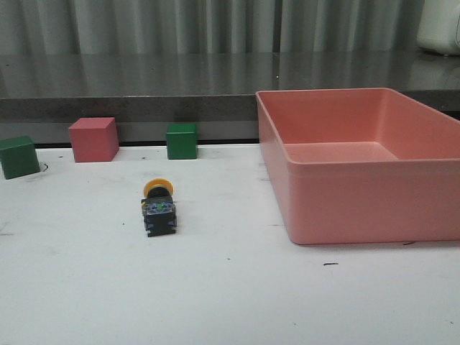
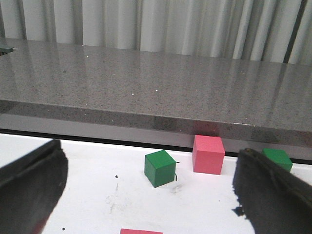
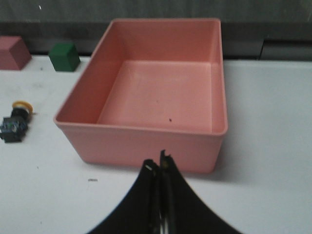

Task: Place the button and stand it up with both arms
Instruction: 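Open the right gripper and raise it away from the button, then lower the left gripper and grasp the button body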

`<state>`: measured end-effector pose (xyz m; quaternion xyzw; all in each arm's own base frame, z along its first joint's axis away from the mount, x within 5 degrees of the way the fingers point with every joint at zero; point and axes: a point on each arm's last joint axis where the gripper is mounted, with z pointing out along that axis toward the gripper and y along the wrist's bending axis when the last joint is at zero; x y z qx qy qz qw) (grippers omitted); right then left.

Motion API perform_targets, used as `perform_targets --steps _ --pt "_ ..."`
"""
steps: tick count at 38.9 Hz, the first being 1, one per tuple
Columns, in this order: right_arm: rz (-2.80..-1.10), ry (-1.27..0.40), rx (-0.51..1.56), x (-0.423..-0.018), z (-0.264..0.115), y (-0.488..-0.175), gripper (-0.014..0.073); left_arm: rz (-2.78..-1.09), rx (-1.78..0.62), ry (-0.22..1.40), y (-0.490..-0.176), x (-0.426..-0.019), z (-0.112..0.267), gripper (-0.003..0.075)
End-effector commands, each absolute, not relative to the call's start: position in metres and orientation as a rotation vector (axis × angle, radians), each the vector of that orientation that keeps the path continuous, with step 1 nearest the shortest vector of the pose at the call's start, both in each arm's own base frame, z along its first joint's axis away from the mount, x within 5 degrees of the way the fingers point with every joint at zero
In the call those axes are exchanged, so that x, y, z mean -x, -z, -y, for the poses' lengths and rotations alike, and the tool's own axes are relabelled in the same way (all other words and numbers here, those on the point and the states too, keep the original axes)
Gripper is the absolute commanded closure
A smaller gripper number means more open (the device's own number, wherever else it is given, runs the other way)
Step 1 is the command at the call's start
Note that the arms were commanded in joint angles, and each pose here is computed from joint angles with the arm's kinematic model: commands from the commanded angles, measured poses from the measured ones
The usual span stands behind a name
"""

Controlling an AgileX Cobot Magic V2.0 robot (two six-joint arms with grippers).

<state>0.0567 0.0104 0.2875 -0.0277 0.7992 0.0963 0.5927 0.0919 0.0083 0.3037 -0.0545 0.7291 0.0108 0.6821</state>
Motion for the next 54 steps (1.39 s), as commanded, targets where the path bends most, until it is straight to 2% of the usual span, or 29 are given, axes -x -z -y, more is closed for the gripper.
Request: perform_targets --steps 1,8,16,24,28,33,41,54 --pt "-1.695 -0.21 0.075 -0.048 -0.008 -0.305 0.0664 -1.53 0.121 -0.018 -0.322 -0.093 -0.008 0.006" --pt "-1.632 -0.221 0.074 -0.046 -0.007 -0.31 0.0664 -1.49 0.141 0.004 -0.327 -0.096 -0.009 0.006" --pt "-1.616 -0.223 0.074 -0.046 -0.008 -0.312 0.0664 -1.556 0.086 0.065 -0.34 -0.12 -0.002 0.006" --pt "-1.616 -0.223 0.074 -0.046 -0.008 -0.312 0.0664 -1.662 -0.094 0.233 -0.35 -0.163 0.035 0.006" --pt "-1.616 -0.223 0.074 -0.046 -0.008 -0.312 0.0664 -1.77 -0.21 0.312 -0.347 -0.185 0.063 0.006" --pt "-1.616 -0.223 0.074 -0.046 -0.008 -0.312 0.0664 -1.983 -0.282 0.389 -0.335 -0.218 0.098 0.006" --pt "-1.616 -0.223 0.074 -0.046 -0.008 -0.312 0.0664 -2.294 -0.266 0.474 -0.318 -0.27 0.13 0.006" --pt "-1.616 -0.223 0.074 -0.046 -0.008 -0.312 0.0664 -2.603 -0.12 0.519 -0.277 -0.334 0.163 0.006"
